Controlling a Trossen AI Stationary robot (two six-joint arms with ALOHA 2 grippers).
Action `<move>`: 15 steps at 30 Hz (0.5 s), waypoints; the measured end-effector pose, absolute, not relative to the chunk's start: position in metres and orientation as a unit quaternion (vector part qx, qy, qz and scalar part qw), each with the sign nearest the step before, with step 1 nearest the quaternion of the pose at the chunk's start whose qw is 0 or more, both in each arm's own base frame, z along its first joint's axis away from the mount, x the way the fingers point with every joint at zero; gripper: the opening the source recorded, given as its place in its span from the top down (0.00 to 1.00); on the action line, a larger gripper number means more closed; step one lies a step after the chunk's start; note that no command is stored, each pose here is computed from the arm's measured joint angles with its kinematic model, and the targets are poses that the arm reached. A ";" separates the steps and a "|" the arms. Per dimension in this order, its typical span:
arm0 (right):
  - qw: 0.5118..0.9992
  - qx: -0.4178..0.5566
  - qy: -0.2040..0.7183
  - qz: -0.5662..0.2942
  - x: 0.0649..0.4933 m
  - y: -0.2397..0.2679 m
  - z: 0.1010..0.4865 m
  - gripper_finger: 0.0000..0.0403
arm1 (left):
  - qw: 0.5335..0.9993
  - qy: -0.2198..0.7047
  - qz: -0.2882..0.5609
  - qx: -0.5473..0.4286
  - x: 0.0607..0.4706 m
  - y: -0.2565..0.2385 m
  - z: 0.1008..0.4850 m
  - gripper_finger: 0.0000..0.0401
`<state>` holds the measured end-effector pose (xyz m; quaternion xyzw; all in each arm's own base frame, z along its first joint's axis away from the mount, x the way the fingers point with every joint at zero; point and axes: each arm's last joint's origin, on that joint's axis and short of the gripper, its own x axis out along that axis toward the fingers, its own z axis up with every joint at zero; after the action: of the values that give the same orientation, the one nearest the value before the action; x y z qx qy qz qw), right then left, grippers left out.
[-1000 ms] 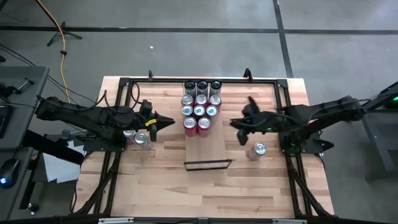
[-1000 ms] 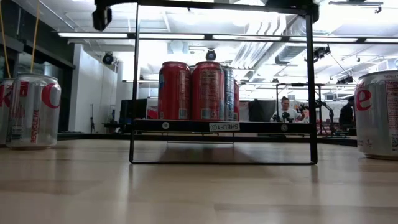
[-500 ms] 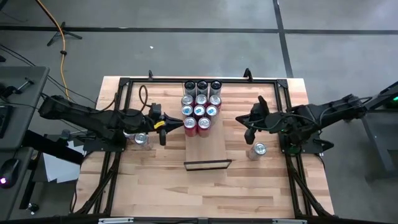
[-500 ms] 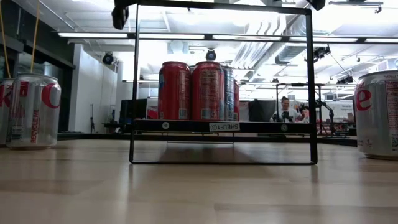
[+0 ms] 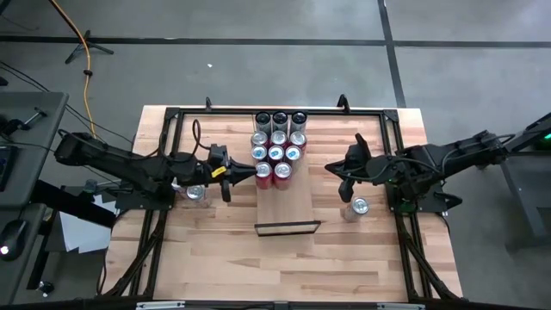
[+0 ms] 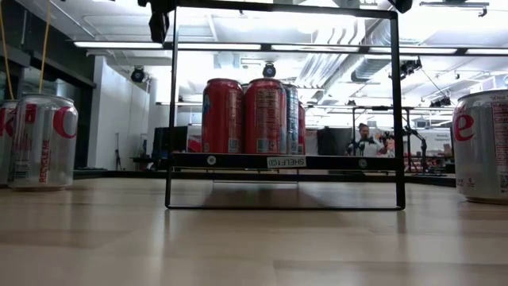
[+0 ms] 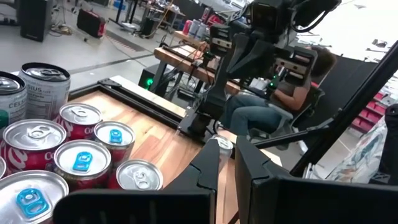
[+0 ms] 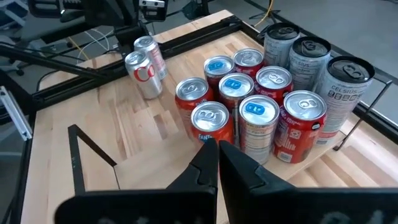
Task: Place canned beverage on shelf
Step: Put the top right red/silver soda can on the shelf
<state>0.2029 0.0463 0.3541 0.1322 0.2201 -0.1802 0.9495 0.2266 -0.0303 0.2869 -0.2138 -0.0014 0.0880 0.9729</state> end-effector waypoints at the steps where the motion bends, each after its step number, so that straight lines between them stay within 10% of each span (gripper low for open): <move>1: 0.950 0.132 0.221 -0.180 0.203 0.046 0.354 1.00 | 0.973 -0.001 0.088 -0.214 0.227 -0.030 0.287 1.00; 8: 0.949 0.144 0.225 -0.168 0.203 0.047 0.354 0.96 | 0.972 -0.003 0.096 -0.214 0.227 -0.027 0.287 1.00; 15: 0.939 0.180 0.276 -0.100 0.200 0.051 0.349 0.60 | 0.972 -0.003 0.097 -0.215 0.227 -0.027 0.287 1.00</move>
<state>0.2004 0.0509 0.3489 0.1799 0.2755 -0.1000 0.9390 0.2270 -0.0268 0.2869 -0.2145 -0.0030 0.0967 0.9719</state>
